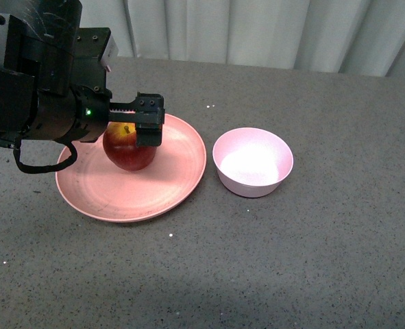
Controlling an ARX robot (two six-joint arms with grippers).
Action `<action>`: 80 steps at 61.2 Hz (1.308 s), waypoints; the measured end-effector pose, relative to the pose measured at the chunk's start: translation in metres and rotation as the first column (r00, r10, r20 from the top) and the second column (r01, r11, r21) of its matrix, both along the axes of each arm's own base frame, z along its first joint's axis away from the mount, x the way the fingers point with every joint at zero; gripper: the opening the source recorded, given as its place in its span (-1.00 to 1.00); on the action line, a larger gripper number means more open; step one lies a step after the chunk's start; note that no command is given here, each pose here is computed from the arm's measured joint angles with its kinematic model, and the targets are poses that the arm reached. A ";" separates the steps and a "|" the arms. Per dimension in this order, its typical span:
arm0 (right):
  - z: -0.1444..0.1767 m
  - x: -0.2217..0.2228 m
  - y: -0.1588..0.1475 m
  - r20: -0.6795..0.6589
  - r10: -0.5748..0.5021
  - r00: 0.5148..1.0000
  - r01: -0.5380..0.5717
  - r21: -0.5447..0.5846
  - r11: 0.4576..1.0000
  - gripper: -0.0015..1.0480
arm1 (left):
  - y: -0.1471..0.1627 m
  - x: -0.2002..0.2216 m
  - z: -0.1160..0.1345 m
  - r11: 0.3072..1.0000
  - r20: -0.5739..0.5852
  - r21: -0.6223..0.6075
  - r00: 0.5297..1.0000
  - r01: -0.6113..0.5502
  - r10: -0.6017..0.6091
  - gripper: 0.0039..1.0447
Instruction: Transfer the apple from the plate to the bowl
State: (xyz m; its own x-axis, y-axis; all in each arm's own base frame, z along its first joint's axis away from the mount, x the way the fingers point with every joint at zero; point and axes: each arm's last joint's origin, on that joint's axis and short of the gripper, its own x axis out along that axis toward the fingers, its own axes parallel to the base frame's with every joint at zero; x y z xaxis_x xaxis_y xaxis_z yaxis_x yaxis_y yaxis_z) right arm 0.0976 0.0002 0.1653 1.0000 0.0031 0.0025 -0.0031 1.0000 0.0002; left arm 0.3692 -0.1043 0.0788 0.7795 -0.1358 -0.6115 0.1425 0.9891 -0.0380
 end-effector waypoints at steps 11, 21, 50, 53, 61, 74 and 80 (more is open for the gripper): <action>0.000 0.000 0.000 0.000 0.000 1.000 0.000 0.000 1.000 0.82 | -0.001 0.003 -0.008 1.000 -0.017 0.022 1.000 0.009 -0.009 0.88; 0.000 0.000 0.000 0.000 0.000 1.000 0.000 0.000 1.000 0.82 | -0.001 0.003 -0.013 0.999 -0.035 0.040 0.999 0.026 -0.025 0.88; 0.000 0.000 0.000 0.000 0.000 1.000 0.000 0.000 1.000 0.82 | -0.010 0.001 0.004 0.997 0.005 0.028 0.997 0.073 -0.074 0.42; 0.000 0.000 0.000 0.000 0.000 1.000 0.000 0.000 1.000 0.82 | -0.018 -0.001 0.018 0.995 0.040 0.010 0.994 0.104 -0.104 0.42; 0.000 0.000 0.000 0.000 0.000 1.000 0.000 0.000 1.000 0.82 | -0.051 -0.004 0.050 0.981 0.129 -0.029 0.974 0.190 -0.185 0.42; 0.000 0.000 0.000 0.000 0.000 1.000 0.000 0.000 1.000 0.82 | -0.109 -0.012 0.047 0.949 0.128 -0.039 0.944 0.312 -0.305 0.42; 0.000 0.000 0.000 0.000 0.000 1.000 0.000 0.000 1.000 0.82 | -0.129 -0.018 0.034 0.935 0.095 -0.030 0.932 0.354 -0.350 0.42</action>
State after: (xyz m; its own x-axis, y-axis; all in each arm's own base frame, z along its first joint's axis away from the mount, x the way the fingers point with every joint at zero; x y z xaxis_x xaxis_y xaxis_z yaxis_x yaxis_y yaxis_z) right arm 0.0976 0.0002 0.1653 1.0000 0.0031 0.0025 -0.0031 1.0000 0.0002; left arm 0.3509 -0.2332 0.1128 0.7261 -0.4374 -0.5306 0.4858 0.8724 -0.0543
